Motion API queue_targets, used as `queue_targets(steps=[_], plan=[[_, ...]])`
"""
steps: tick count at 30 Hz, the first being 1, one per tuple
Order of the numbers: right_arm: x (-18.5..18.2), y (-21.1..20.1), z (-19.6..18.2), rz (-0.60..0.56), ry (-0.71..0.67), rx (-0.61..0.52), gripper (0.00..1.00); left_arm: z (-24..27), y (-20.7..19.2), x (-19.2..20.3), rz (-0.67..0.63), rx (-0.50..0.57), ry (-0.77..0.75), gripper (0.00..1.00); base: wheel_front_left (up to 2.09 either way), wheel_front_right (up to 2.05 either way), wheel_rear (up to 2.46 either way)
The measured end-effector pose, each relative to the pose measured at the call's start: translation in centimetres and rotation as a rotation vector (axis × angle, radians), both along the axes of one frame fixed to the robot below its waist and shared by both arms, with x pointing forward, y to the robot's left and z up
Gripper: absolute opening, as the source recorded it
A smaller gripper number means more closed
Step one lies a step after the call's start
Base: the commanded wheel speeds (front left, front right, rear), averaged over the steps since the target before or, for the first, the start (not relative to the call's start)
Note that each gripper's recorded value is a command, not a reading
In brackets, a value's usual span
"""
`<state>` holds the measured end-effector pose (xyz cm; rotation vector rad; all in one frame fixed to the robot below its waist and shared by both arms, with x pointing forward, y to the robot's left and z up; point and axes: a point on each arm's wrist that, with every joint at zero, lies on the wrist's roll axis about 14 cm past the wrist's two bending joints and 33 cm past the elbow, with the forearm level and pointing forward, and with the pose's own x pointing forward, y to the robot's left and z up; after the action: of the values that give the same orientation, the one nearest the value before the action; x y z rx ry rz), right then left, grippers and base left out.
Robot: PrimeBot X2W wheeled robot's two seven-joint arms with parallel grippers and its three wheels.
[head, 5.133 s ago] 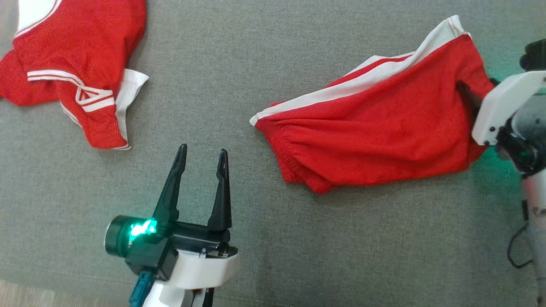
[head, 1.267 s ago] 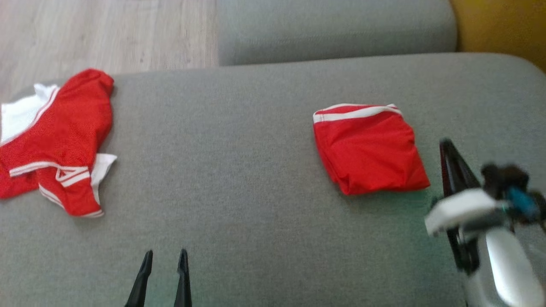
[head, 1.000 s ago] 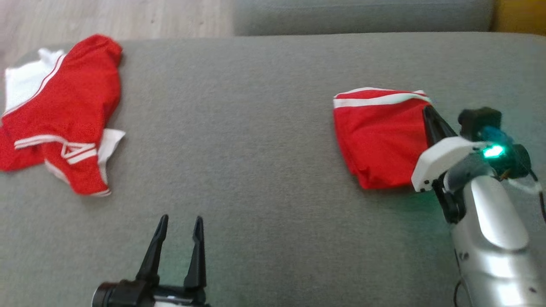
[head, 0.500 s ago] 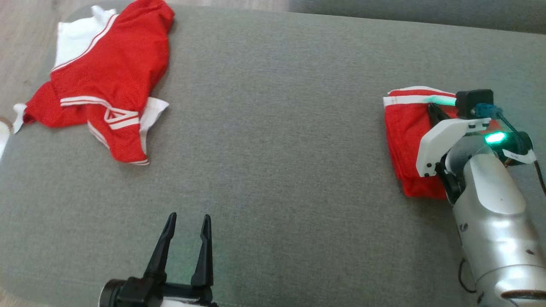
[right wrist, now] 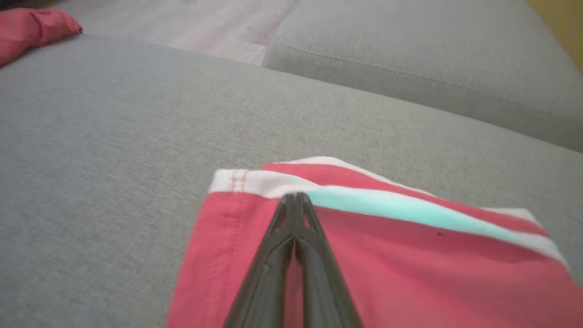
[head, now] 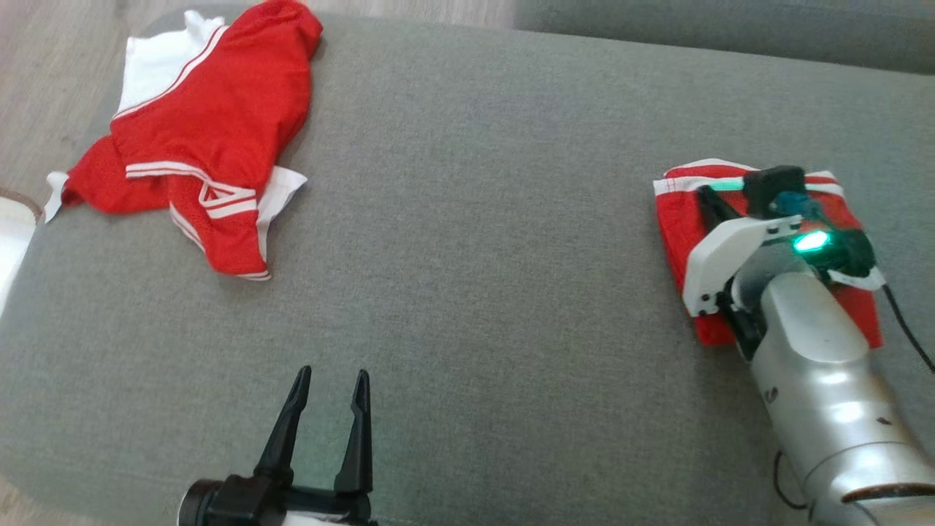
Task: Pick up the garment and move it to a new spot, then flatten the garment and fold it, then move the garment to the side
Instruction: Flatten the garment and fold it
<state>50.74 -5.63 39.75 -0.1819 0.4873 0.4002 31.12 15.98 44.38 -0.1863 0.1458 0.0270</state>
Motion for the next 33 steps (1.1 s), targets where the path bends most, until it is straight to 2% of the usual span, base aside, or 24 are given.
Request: queue_targets(steps=[6,11,12,14,15,18,25,33], plan=[[-0.8,0.6,2.4,0.021,-0.079,0.067,0.00,0.5,-0.2,0.2,-0.012,0.002,-0.022,1.00,0.00,0.00,0.00],[-1.2,-0.8,6.0,-0.013,-0.214,0.127,0.00,0.8,-0.4,0.2,-0.026,0.004,-0.038,1.00,0.00,0.00,0.00],[-1.6,-1.4,6.6,-0.026,-0.240,0.137,0.35,0.8,-0.4,0.1,-0.031,0.005,-0.037,1.00,0.00,0.00,0.00],[-2.4,-2.8,7.3,-0.060,-0.279,0.151,0.92,0.6,-0.6,-0.3,-0.045,0.011,-0.033,1.00,0.00,0.00,0.00],[-3.0,-3.8,7.5,-0.079,-0.296,0.149,1.00,0.6,-0.7,-0.4,-0.052,0.011,-0.033,1.00,0.00,0.00,0.00],[-5.1,-7.0,7.8,-0.130,-0.346,0.124,1.00,0.9,-1.0,-0.5,-0.074,0.019,-0.048,1.00,0.00,0.00,0.00],[-11.2,-13.1,7.3,-0.294,-0.402,0.147,1.00,1.9,-2.0,-0.4,-0.132,0.023,-0.088,1.00,0.00,0.00,0.00],[-15.5,-13.3,6.2,-0.317,-0.396,0.173,1.00,0.7,-2.7,-0.9,-0.172,0.022,-0.054,1.00,0.00,0.00,0.00]])
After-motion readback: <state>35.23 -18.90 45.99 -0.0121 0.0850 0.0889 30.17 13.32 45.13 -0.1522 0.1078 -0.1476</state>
